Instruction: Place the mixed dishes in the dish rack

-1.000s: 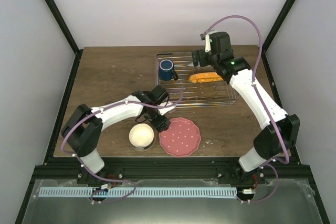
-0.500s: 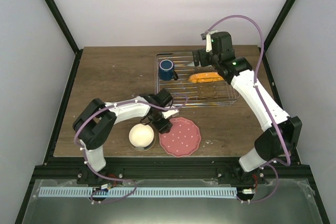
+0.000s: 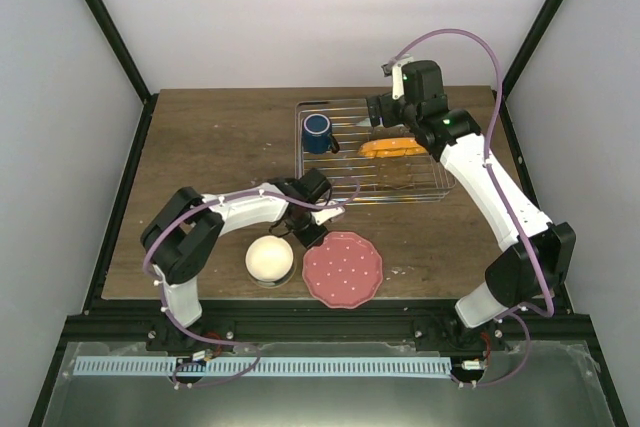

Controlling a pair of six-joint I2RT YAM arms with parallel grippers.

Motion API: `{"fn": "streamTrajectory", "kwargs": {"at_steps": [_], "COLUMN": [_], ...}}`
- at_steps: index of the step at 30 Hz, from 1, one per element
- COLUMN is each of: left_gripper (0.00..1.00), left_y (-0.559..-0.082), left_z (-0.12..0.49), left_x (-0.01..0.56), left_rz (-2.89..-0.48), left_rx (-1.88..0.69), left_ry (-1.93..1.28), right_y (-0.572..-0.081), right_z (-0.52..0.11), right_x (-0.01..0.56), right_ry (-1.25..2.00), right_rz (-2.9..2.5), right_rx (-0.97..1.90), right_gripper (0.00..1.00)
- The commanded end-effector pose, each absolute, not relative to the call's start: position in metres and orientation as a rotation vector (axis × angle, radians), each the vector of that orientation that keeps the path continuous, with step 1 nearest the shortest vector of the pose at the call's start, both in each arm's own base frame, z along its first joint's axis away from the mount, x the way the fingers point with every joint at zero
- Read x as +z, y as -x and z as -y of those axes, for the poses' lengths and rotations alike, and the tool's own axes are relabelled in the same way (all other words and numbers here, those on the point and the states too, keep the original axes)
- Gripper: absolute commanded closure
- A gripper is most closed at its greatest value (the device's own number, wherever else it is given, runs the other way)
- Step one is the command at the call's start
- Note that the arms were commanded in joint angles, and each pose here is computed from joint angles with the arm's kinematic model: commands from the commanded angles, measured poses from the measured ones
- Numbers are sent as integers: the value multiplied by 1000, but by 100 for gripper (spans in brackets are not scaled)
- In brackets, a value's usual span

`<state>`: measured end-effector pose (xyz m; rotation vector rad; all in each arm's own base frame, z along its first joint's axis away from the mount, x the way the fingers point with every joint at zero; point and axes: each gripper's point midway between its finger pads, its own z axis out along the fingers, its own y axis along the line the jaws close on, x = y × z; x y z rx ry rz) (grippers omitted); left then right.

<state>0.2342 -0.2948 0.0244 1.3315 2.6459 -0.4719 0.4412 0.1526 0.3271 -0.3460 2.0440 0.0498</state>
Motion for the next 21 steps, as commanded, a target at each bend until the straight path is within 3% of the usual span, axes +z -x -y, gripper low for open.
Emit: {"fn": "streamTrajectory", "kwargs": {"at_steps": [1,13,21], "left_gripper": [100,100,100], "left_y": [-230,-247,-260], "left_z": [291,313,315], "left_x": [16,70,130], "left_rz": [-2657,-2513,-2389], "left_rx": [-430,-499,-510], "left_ry": [-1399,-1385,-1350], "right_y": [-441,-437,-410], "right_z": [-149,-142,-124], "right_x": [339,331,312], "right_ry": [343,298,249], "right_rz": [-2005,-2055,-2159], "right_rx": [34,91,357], "right_gripper": [0,0,0]}}
